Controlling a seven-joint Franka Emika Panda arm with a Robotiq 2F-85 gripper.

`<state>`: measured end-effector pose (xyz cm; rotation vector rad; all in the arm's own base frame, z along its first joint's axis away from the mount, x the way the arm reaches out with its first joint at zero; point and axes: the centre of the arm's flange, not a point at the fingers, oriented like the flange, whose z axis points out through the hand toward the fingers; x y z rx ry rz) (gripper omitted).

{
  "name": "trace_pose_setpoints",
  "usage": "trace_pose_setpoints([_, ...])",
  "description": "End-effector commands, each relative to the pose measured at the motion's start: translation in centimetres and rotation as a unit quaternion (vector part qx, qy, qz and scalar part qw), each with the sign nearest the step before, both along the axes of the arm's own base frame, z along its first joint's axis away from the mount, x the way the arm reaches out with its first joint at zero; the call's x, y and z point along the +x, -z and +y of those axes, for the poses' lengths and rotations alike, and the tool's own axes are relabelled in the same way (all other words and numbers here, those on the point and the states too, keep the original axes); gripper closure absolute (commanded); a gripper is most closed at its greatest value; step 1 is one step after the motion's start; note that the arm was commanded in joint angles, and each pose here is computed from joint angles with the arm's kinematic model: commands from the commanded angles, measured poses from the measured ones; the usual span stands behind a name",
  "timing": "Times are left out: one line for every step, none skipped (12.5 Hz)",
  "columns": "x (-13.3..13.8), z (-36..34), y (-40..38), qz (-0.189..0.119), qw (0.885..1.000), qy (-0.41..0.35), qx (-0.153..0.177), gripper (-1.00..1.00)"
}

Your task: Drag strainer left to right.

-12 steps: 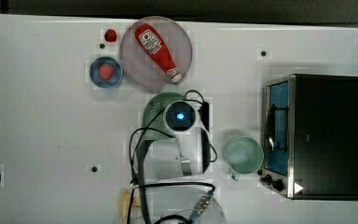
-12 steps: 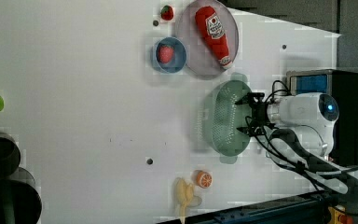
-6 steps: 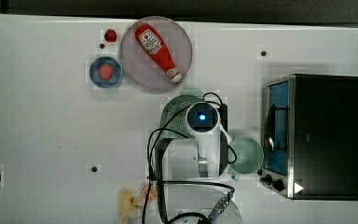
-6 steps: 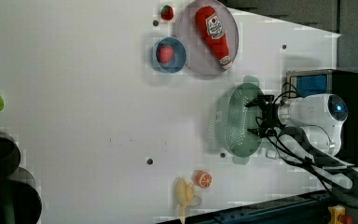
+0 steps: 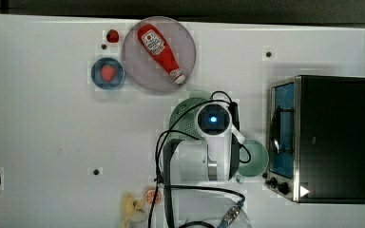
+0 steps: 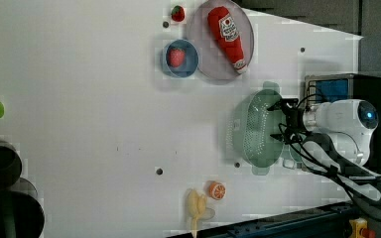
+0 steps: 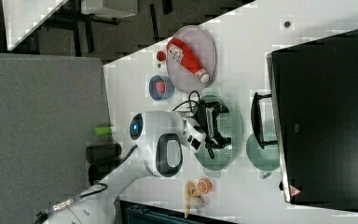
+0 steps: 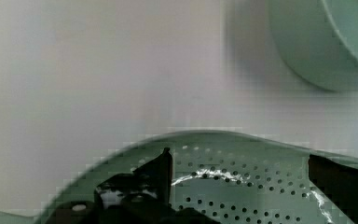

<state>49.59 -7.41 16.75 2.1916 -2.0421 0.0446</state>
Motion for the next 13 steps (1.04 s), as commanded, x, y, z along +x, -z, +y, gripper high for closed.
trace_pose_setpoints([0.1, -2.1, -0.6, -0.002, 1.000, -0.004, -0.003, -1.00])
trace_pose_setpoints([0.4, -1.6, -1.2, -0.009, 1.000, -0.017, -0.001, -1.00])
trace_pose_setpoints([0.5, -0.7, -2.1, -0.008, 0.998, -0.058, 0.003, -1.00])
trace_pose_setpoints([0.5, 0.4, -3.3, -0.005, 0.992, -0.123, 0.009, -1.00])
trace_pose_setpoints([0.9, 1.2, -5.3, -0.013, 0.982, -0.189, 0.011, -1.00])
trace_pose_setpoints([1.3, 1.6, -7.8, -0.025, 0.968, -0.250, 0.008, -1.00])
trace_pose_setpoints([1.7, 1.8, -10.4, -0.036, 0.957, -0.287, 0.003, -1.00])
trace_pose_setpoints([1.8, 1.9, -13.1, -0.041, 0.952, -0.303, -0.001, -1.00])
trace_pose_setpoints([1.7, 2.1, -15.8, -0.044, 0.953, -0.301, -0.003, -1.00])
trace_pose_setpoints([1.4, 2.5, -18.6, -0.047, 0.953, -0.299, -0.003, -1.00])
trace_pose_setpoints([1.0, 3.1, -21.6, -0.046, 0.953, -0.298, -0.003, -1.00])
trace_pose_setpoints([0.3, 3.9, -24.4, -0.041, 0.954, -0.296, 0.001, -1.00])
trace_pose_setpoints([-0.5, 4.7, -27.3, -0.032, 0.955, -0.295, 0.006, -1.00])
